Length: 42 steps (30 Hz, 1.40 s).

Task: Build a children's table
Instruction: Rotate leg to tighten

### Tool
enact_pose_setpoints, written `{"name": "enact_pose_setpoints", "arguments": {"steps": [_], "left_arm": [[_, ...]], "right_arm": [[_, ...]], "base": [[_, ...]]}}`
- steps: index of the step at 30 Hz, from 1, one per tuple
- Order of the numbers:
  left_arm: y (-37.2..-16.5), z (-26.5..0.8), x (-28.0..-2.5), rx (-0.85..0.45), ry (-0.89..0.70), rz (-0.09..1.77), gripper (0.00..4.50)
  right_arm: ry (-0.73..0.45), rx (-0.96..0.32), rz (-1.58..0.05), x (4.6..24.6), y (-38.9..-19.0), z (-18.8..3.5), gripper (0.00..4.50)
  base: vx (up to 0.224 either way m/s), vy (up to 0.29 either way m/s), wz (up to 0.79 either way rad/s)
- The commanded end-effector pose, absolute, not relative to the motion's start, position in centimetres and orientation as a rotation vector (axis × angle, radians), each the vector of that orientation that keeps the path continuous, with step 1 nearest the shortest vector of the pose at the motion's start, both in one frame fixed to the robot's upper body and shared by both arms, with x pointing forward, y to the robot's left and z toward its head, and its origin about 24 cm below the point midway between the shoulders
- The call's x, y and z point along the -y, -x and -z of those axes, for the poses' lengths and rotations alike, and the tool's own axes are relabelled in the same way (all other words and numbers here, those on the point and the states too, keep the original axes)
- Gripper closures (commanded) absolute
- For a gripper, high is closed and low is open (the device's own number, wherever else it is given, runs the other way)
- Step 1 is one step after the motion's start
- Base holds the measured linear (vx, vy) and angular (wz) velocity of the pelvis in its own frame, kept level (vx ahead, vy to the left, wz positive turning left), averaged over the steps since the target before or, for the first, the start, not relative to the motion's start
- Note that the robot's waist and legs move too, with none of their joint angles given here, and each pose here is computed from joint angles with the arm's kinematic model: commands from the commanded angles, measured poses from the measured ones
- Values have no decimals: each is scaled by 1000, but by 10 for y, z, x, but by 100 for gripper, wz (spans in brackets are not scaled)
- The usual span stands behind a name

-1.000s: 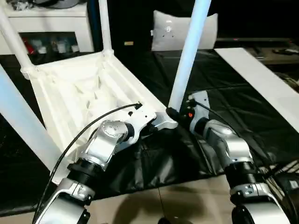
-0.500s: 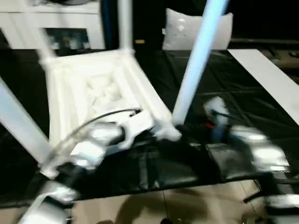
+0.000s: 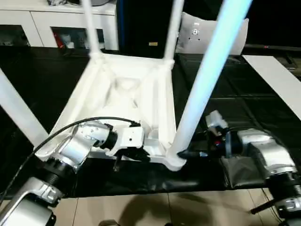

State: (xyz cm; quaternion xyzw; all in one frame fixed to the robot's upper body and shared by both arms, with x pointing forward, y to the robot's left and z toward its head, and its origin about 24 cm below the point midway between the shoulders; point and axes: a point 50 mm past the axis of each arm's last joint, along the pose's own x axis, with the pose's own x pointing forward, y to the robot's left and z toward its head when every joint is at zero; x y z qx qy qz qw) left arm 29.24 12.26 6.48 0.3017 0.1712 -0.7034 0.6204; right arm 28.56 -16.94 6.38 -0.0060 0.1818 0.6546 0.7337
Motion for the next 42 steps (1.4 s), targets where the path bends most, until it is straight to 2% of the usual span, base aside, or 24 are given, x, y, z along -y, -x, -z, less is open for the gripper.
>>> {"name": "enact_pose_setpoints", "arguments": {"steps": [1, 8, 13, 14, 21, 22, 23, 24, 27, 28, 30, 34, 42], "left_arm": [[-287, -66, -108, -368, -735, 1724, 450], [-288, -66, -109, -366, -725, 1725, 450], [-288, -66, -103, -359, -605, 1641, 450], [-289, -66, -95, -358, -544, 1573, 450], [-300, -69, -72, -322, -404, 1341, 450], [-307, -72, -63, -313, -376, 1245, 450], [-307, -72, -63, -313, -376, 1245, 450], [-311, -74, -58, -311, -367, 1191, 450], [-319, -76, -52, -312, -386, 1095, 450], [-320, -76, -52, -312, -388, 1090, 450], [-321, -76, -50, -318, -413, 1060, 450], [-321, -74, -57, -329, -441, 1054, 450], [-319, -66, -79, -334, -501, 1139, 450]], "right_arm": [[2, -383, -1465, 166, -287, -69, 167], [-15, -393, -1488, 163, -286, -68, 230], [-59, -383, -1452, 158, -283, -69, 238], [-93, -385, -1405, 151, -284, -69, 238], [-127, -400, -1202, 124, -295, -62, 239], [-155, -415, -1056, 110, -306, -58, 239], [-155, -415, -1056, 110, -306, -58, 240], [-173, -424, -943, 101, -315, -56, 240], [-210, -434, -744, 90, -332, -52, 240], [-213, -434, -736, 90, -332, -52, 240], [-184, -361, -738, 85, -337, -59, 187], [-184, -307, -780, 91, -335, -66, 155], [-96, -280, -926, 131, -321, -65, 73]], "base": [[0, 0, 0], [0, 0, 0], [0, 0, 0], [0, 0, 0], [0, 0, 0], [0, 0, 0], [0, 0, 0], [0, 0, 0], [0, 0, 0], [0, 0, 0], [0, 0, 0], [0, 0, 0], [0, 0, 0]]}}
